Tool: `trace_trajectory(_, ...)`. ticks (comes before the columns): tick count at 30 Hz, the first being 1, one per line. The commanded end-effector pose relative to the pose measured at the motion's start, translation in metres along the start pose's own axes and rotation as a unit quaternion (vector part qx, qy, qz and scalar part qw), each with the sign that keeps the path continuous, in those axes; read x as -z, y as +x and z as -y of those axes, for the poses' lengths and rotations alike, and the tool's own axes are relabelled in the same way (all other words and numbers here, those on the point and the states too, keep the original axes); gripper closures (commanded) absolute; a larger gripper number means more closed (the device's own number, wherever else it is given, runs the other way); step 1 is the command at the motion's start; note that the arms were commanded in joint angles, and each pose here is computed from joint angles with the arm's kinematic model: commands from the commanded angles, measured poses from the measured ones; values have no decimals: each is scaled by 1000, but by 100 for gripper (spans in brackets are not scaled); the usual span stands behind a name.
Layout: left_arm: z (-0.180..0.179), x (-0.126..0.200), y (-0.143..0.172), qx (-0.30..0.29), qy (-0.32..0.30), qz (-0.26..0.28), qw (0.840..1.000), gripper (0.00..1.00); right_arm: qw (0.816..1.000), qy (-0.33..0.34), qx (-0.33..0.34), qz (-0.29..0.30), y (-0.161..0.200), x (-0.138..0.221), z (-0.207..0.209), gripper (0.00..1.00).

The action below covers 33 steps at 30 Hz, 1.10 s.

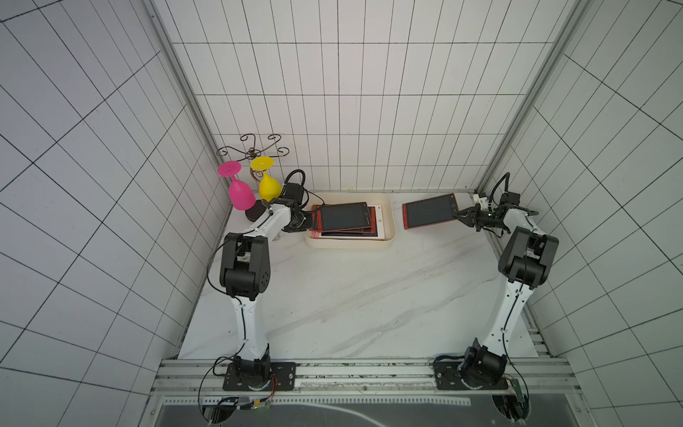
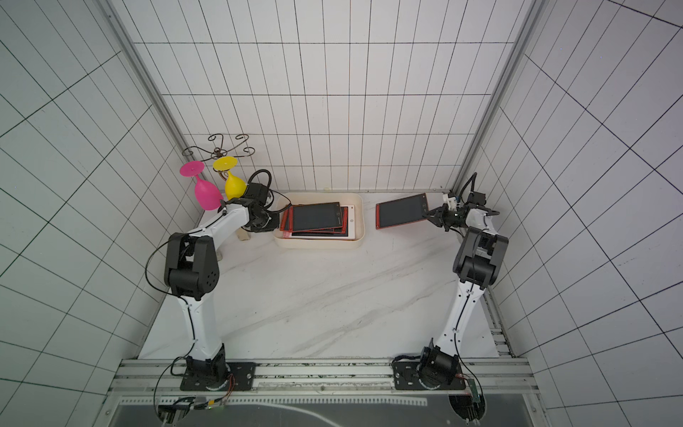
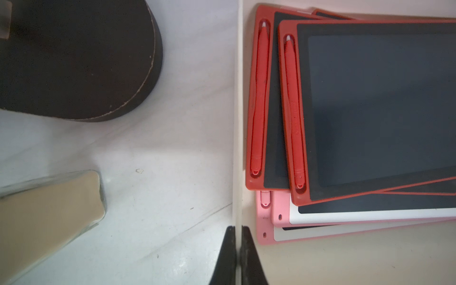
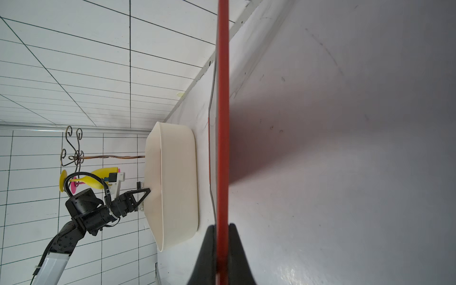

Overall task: Take out the writing tablet from the storage box
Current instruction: Place the writing tablet at the center of the board.

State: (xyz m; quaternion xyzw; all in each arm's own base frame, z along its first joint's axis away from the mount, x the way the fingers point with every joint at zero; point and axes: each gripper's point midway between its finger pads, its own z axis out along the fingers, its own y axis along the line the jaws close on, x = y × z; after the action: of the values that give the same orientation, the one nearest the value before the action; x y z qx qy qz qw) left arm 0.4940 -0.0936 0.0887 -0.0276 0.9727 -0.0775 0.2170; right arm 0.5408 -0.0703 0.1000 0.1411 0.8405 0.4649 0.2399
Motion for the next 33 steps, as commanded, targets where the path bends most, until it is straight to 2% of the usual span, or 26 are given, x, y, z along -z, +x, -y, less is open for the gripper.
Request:
trace_trajectory(1,5,8,-25,-5,12,37,999,100,1000,26,13,-8,-4,-6,9,100)
trace_trajectory(12,6,5,-19,6,18,32,999,100,997,78,8,2,-20,-13,28,99)
trace_trajectory(20,6,8,-14,22,21,32,999,100,995,100,6,0,-23,-20,34,88)
trace_trajectory(33,8,10,-12,32,29,34,998,100,992,128,7,4,-25,-19,41,75)
